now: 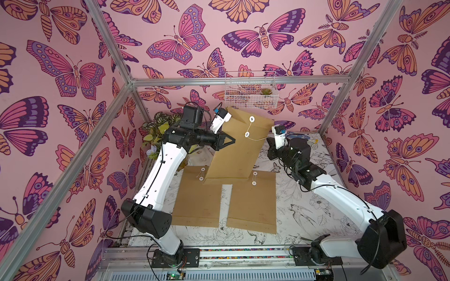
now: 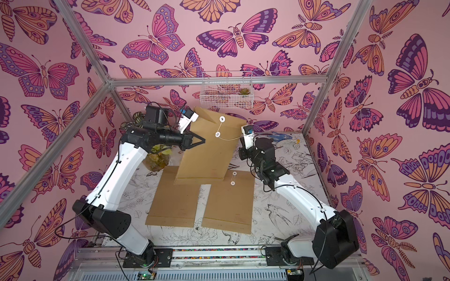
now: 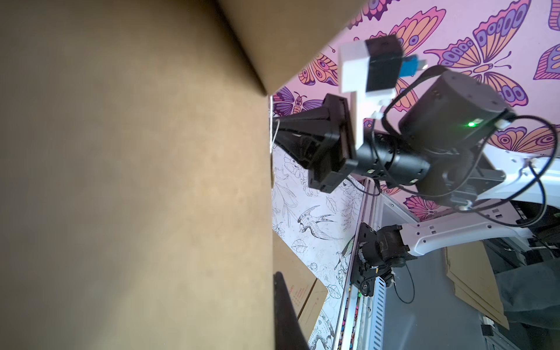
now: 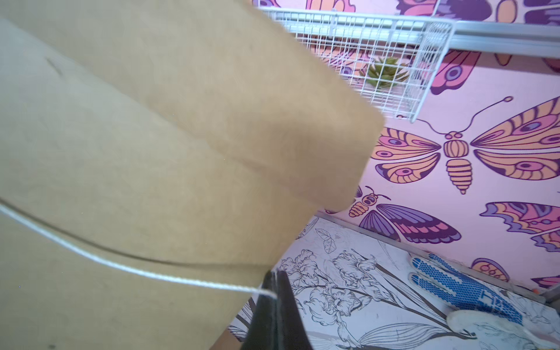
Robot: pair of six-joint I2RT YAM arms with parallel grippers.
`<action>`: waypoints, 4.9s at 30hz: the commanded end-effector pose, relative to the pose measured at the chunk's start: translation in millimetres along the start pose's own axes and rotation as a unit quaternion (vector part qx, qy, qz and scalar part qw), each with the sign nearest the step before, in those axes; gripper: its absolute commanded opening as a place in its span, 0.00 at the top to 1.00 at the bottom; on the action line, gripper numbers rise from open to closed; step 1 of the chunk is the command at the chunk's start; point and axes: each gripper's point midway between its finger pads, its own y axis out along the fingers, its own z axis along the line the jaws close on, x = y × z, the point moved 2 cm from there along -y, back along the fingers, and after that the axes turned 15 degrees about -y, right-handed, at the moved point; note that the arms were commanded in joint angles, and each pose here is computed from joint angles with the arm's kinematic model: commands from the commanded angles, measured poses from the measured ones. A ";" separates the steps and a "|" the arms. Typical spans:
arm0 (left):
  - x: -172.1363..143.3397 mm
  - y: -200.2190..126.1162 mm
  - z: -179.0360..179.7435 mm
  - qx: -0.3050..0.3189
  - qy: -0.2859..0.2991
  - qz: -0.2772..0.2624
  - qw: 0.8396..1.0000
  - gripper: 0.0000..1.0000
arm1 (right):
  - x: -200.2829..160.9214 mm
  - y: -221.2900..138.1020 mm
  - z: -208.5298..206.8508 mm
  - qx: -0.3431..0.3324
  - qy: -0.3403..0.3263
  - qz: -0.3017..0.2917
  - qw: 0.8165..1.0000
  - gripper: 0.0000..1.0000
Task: Close the mouth of the file bag
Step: Close the file bag.
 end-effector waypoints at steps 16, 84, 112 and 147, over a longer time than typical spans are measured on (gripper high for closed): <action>-18.8 1.0 -16.6 -0.044 -0.005 0.021 0.999 1.00 | 54.4 -26.0 -33.1 -0.045 -0.071 0.008 0.996 1.00; -92.8 59.5 12.8 0.085 0.079 0.133 0.984 1.00 | 42.8 -9.7 66.4 0.263 0.107 0.298 0.911 1.00; -78.9 62.0 14.7 0.097 0.050 0.100 0.989 1.00 | 8.3 -0.3 70.4 0.267 0.294 0.234 0.887 0.88; -62.7 53.0 18.4 0.107 0.034 0.052 0.992 1.00 | -19.5 5.8 66.7 0.259 0.335 0.236 0.875 1.00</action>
